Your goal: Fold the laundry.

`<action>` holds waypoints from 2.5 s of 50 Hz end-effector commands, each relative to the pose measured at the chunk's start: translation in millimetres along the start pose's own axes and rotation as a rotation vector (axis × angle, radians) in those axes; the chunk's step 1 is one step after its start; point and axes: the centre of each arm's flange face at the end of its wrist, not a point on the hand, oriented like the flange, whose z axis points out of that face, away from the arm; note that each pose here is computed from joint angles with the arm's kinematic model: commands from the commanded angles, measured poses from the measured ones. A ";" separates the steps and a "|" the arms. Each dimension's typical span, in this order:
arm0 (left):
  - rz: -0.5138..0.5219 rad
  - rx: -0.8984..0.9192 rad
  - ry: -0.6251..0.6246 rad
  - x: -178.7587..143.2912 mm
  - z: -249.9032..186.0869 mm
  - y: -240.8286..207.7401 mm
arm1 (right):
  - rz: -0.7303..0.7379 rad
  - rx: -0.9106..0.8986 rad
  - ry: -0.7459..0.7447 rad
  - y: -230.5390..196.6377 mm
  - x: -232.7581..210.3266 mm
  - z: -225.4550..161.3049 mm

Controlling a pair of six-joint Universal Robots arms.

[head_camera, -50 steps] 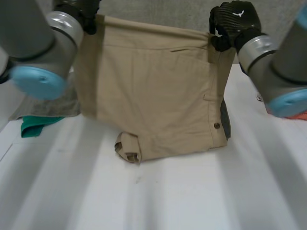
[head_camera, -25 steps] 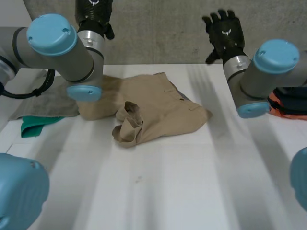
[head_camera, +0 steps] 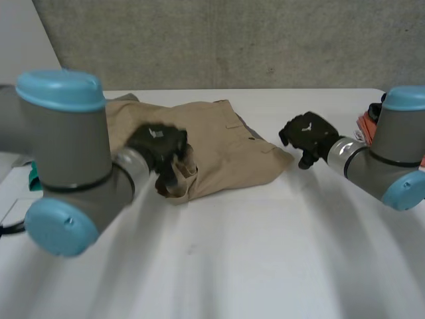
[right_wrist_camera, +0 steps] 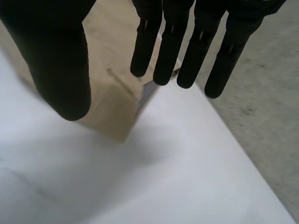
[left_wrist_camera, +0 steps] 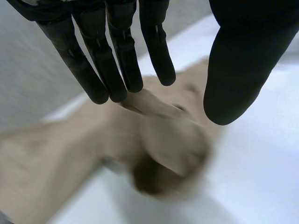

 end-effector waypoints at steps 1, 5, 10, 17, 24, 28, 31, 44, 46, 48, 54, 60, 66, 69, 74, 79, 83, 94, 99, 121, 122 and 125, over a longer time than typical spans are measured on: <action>-0.066 -0.135 0.113 23.2 -10.6 29.5 | -0.065 0.018 -0.094 15.9 -20.4 10.1; -0.080 -0.178 0.127 25.7 -1.2 41.9 | -0.104 0.026 -0.131 21.4 -32.9 15.8; -0.097 -0.211 0.084 12.4 18.2 53.3 | -0.128 0.035 -0.146 26.6 -41.3 25.1; -0.042 -0.164 -0.044 -21.1 65.5 53.5 | -0.116 0.099 -0.106 20.1 -41.3 38.7; 0.077 -0.118 -0.121 -43.8 100.4 43.4 | -0.059 0.167 -0.020 12.4 -44.5 53.0; 0.123 -0.071 -0.112 -40.5 108.6 33.1 | -0.050 0.192 0.030 11.3 -46.9 62.0; 0.146 -0.032 -0.114 -40.1 115.6 27.8 | -0.049 0.208 0.082 9.9 -46.1 69.4; 0.295 0.102 -0.161 -40.7 149.9 23.5 | 0.000 0.267 0.129 0.2 -60.6 88.1; 0.306 0.126 -0.170 -40.6 153.7 21.6 | 0.003 0.264 0.137 -1.2 -58.8 88.0; 0.320 0.160 -0.174 -36.6 160.1 21.9 | 0.006 0.256 0.149 -4.5 -54.6 85.6; 0.363 0.209 -0.205 -33.7 163.7 14.0 | 0.066 0.196 0.142 -22.2 -41.7 61.6; 0.312 0.227 -0.277 -49.1 120.4 -35.2 | 0.119 0.166 0.167 -53.5 -10.3 17.5; 0.206 0.322 -0.271 -59.8 26.5 -104.4 | 0.139 0.207 0.244 -104.0 31.4 -40.1; 0.188 0.392 -0.256 -62.1 -12.7 -129.0 | 0.141 0.242 0.283 -126.4 47.0 -63.6; 0.195 0.509 -0.205 -59.6 -85.0 -159.8 | 0.169 0.316 0.324 -169.1 62.4 -111.7; 0.208 0.465 -0.180 -59.4 -100.3 -154.2 | 0.193 0.292 0.288 -179.1 53.0 -129.9; 0.213 0.361 -0.152 -56.5 -84.3 -134.4 | 0.220 0.214 0.239 -163.5 39.0 -122.8; 0.253 0.322 -0.202 -74.9 48.4 -92.0 | 0.185 0.179 0.309 -124.2 29.7 -50.7; 0.259 0.687 -0.358 -97.9 33.3 -174.8 | 0.134 0.478 0.561 -177.2 72.8 -39.6; 0.139 0.633 -0.308 -96.5 24.6 -117.9 | 0.198 0.437 0.496 -149.9 27.3 -50.4; 0.137 0.594 -0.291 -92.5 28.2 -105.3 | 0.202 0.407 0.468 -140.7 18.4 -48.4; 0.135 0.441 -0.228 -74.7 42.1 -52.8 | 0.214 0.283 0.370 -98.6 -15.6 -39.8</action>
